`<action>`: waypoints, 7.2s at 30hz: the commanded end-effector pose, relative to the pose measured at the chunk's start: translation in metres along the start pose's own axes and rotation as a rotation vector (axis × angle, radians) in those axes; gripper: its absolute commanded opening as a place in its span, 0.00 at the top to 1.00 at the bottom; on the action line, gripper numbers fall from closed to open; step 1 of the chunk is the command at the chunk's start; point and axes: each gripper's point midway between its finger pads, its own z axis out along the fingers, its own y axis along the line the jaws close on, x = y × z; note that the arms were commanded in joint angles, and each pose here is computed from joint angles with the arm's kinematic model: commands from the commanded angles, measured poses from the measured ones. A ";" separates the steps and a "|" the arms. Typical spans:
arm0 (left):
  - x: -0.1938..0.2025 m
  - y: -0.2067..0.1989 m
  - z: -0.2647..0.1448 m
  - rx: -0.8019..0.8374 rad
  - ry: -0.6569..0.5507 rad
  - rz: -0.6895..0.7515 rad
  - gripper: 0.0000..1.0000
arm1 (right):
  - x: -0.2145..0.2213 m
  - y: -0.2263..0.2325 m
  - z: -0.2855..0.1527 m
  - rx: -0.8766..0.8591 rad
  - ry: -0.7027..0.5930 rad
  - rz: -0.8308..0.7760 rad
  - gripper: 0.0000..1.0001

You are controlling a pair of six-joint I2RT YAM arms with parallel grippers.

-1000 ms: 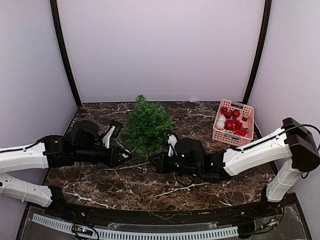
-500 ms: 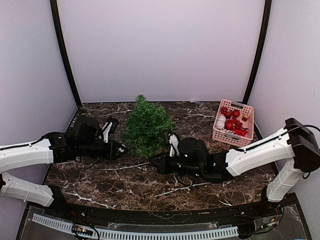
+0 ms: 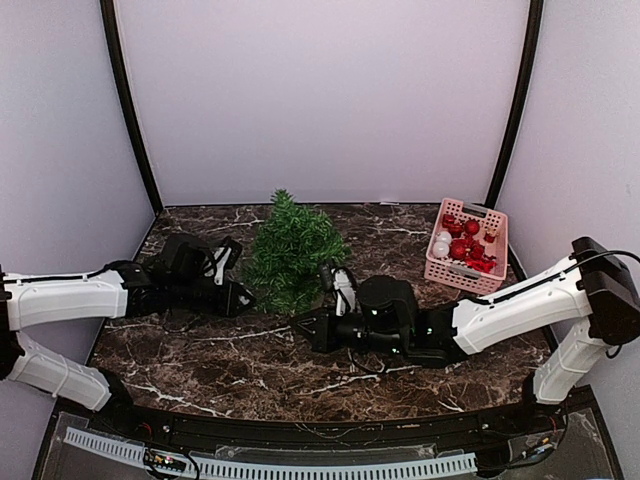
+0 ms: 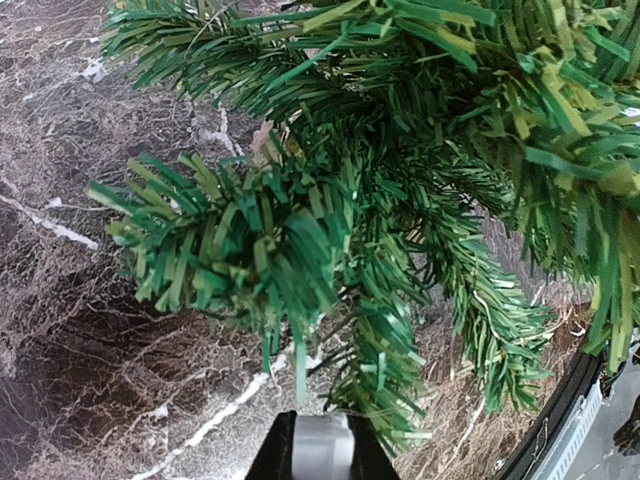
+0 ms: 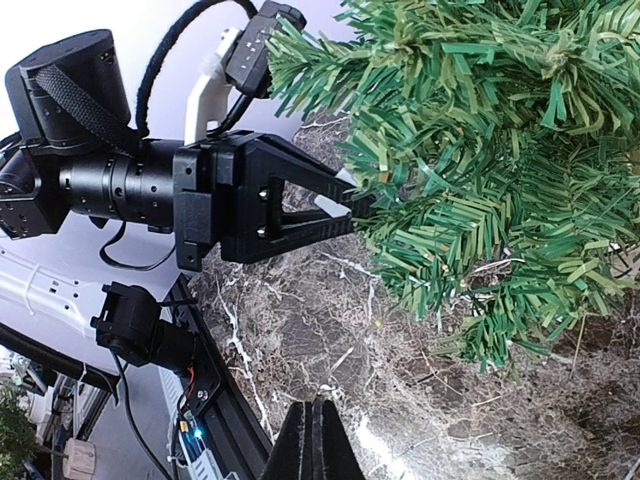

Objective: Decorate the small christmas tree
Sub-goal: Place the side of the string light on the light string, then pick up the light string from the center of the board.

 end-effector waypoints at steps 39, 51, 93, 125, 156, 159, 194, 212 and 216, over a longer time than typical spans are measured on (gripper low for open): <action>-0.004 0.016 -0.047 -0.023 -0.229 0.076 0.32 | -0.043 0.006 -0.023 0.077 -0.143 0.039 1.00; 0.060 -0.034 -0.030 0.294 -0.203 0.034 0.23 | -0.039 -0.023 -0.057 0.174 -0.168 0.035 0.64; 0.043 -0.040 -0.037 0.176 -0.129 -0.009 1.00 | -0.032 -0.019 -0.050 0.193 -0.112 -0.085 0.58; -0.033 -0.026 -0.053 0.110 -0.165 -0.035 1.00 | 0.041 -0.015 -0.003 0.245 0.089 -0.278 0.21; -0.042 -0.020 -0.049 0.084 -0.163 -0.027 1.00 | 0.097 -0.022 -0.030 0.203 0.444 -0.387 0.63; -0.042 -0.019 -0.048 0.083 -0.162 -0.029 1.00 | 0.100 -0.022 -0.030 0.190 0.443 -0.375 0.71; -0.059 -0.004 -0.044 0.061 -0.175 -0.090 1.00 | 0.030 0.022 -0.055 0.123 0.220 -0.311 1.00; -0.080 0.003 -0.040 0.052 -0.192 -0.111 0.93 | -0.098 0.088 -0.082 0.185 -0.076 -0.394 1.00; -0.084 0.007 -0.039 0.038 -0.202 -0.104 0.81 | -0.123 0.103 -0.069 0.185 -0.109 -0.420 1.00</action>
